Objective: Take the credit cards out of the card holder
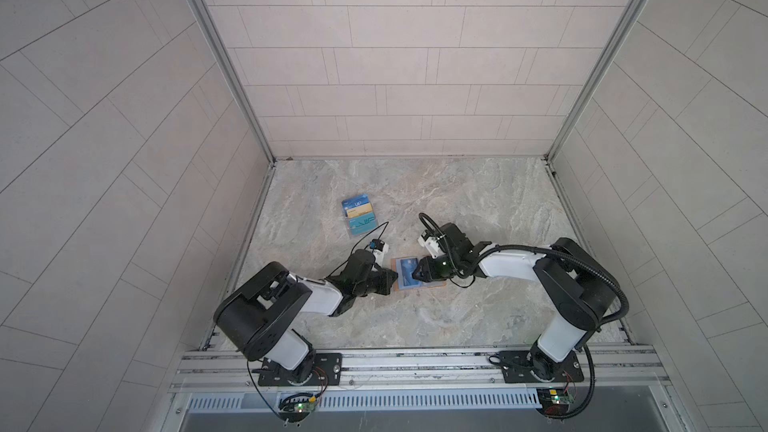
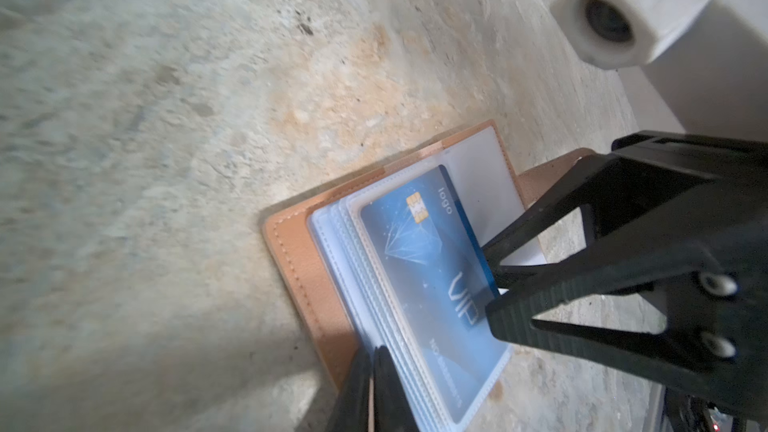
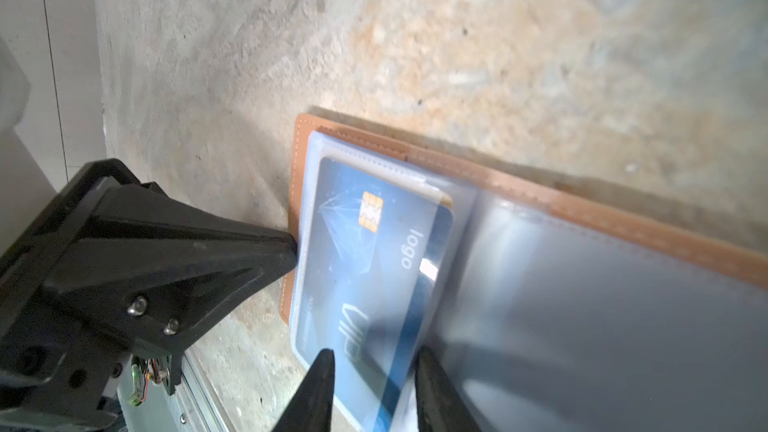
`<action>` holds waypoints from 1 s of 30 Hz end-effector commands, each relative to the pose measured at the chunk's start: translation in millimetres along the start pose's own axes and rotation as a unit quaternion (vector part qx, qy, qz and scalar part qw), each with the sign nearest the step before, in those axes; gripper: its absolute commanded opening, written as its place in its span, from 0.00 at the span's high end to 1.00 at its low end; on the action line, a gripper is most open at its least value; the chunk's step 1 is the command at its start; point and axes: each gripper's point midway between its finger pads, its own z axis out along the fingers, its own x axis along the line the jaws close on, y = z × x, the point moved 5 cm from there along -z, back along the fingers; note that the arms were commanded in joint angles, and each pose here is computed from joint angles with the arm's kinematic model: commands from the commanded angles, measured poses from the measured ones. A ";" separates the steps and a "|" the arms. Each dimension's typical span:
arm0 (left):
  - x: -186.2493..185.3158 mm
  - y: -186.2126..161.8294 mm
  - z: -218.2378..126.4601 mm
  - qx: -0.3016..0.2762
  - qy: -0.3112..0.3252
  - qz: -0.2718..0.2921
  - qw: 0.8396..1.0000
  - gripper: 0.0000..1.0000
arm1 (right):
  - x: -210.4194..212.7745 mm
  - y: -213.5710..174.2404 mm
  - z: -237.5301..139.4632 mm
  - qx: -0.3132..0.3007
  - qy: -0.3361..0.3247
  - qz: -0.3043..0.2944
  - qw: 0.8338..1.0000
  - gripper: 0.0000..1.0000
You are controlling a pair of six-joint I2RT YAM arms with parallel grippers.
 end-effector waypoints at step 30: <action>-24.7 -2.9 -13.9 0.052 0.020 0.048 0.997 0.88 | 14.1 -6.7 0.3 -0.014 0.048 0.033 0.998 0.65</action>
